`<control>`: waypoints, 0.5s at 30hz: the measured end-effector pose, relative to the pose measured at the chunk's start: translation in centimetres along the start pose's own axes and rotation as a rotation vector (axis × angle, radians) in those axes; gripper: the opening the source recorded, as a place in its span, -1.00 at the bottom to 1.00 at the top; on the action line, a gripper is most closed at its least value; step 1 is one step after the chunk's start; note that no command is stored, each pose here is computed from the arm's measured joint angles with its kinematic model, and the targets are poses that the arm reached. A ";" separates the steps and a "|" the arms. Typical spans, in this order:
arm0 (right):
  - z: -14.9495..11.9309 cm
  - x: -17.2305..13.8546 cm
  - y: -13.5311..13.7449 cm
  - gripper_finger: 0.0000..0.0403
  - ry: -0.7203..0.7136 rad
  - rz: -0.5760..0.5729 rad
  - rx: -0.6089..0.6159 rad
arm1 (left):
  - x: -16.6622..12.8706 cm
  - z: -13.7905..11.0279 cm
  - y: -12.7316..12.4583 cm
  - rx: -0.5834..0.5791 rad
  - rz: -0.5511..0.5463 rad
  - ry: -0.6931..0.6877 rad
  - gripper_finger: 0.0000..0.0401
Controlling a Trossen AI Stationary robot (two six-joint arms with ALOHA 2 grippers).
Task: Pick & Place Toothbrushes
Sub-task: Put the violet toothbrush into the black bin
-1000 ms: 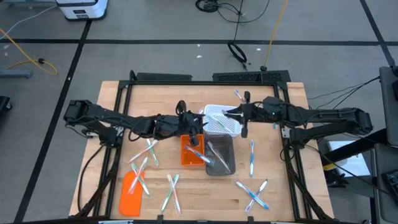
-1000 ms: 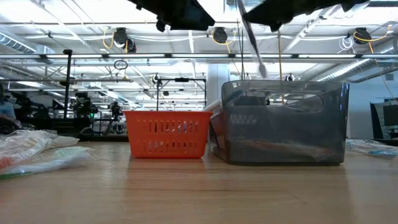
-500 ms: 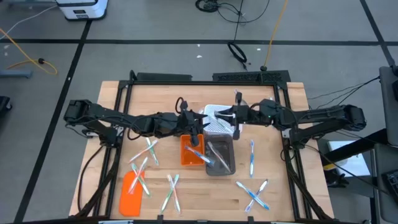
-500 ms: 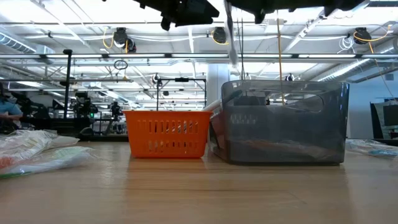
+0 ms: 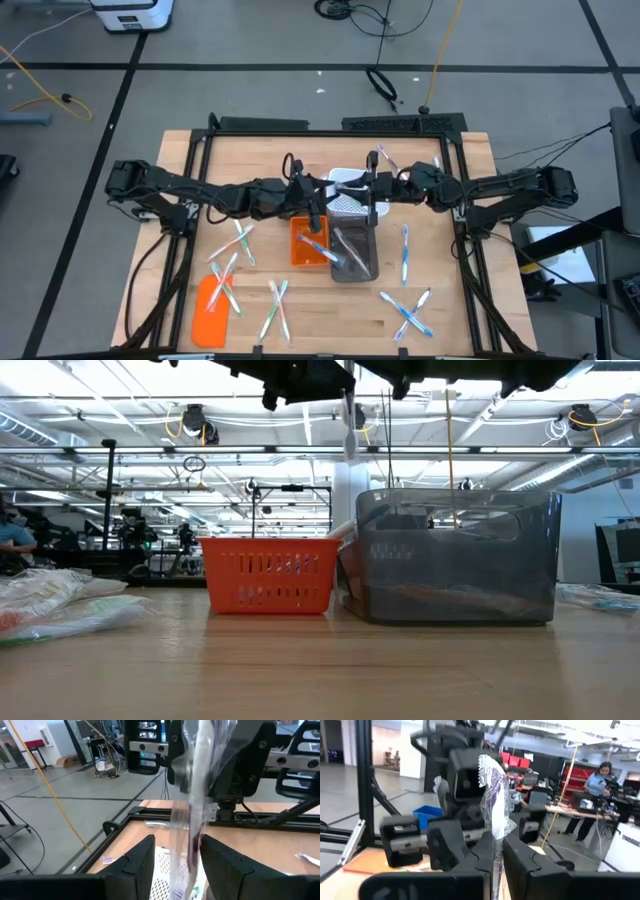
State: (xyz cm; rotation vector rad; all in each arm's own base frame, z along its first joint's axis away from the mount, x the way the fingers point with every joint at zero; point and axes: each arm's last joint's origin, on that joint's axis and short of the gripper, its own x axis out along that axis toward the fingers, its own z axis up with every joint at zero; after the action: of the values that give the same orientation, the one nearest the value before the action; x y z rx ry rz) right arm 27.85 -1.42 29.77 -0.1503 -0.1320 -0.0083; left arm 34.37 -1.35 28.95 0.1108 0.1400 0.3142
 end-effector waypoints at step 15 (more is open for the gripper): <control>-0.3 0.1 0.0 -0.85 0.012 0.002 0.001 | 0.1 0.0 -0.1 0.021 -0.072 -0.005 -0.88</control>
State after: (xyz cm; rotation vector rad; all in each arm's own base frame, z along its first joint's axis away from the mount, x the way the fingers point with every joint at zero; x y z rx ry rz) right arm 28.01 -1.42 29.52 -0.1494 -0.1198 -0.0068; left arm 34.44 -1.38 28.93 0.1274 0.1419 0.2403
